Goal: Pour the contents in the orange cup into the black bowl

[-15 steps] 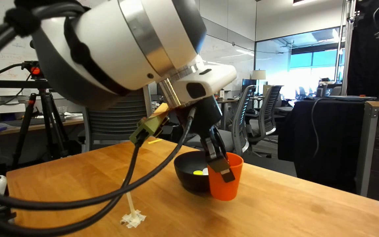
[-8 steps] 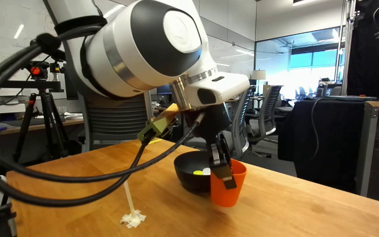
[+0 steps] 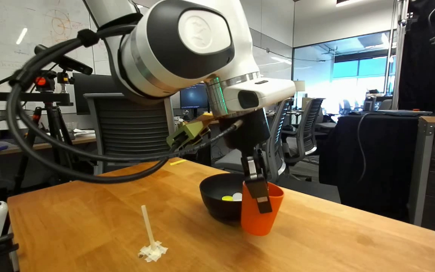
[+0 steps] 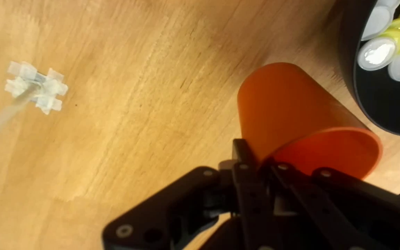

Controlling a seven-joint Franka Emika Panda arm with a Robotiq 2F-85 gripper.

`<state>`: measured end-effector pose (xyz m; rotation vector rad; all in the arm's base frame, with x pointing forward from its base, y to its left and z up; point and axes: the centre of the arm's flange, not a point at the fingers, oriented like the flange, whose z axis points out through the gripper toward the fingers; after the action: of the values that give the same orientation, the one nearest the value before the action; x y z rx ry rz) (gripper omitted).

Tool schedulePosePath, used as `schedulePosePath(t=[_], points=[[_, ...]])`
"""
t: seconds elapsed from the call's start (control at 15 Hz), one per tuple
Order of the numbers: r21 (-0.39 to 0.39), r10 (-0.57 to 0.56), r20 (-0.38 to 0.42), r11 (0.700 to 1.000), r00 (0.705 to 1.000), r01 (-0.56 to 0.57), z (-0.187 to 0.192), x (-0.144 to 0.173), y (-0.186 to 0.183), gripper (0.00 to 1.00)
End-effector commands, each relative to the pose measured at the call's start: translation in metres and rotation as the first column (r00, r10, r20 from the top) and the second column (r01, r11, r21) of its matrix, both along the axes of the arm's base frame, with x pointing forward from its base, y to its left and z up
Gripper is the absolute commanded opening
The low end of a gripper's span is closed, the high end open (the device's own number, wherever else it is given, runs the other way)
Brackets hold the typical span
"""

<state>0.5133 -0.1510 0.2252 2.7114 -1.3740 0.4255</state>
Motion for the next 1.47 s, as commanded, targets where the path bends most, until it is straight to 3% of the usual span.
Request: schedulePosePath(t=[0.0,0.93,1.13,1.4], points=[[-0.036,0.012,-0.038,0.999,0.999,-0.014,0.008,0.010,-0.001,0.07],[-0.162,0.064,-0.179,0.982,0.982,-0.093,-0.037,0.012,0.012,0.09],[-0.172,0.075,-0.182,0.979,0.980,-0.107,-0.038,0.012,0.012,0.40],[-0.165,0.089,-0.206,0.978,0.975,-0.125,-0.046,0.006,0.013,0.69]])
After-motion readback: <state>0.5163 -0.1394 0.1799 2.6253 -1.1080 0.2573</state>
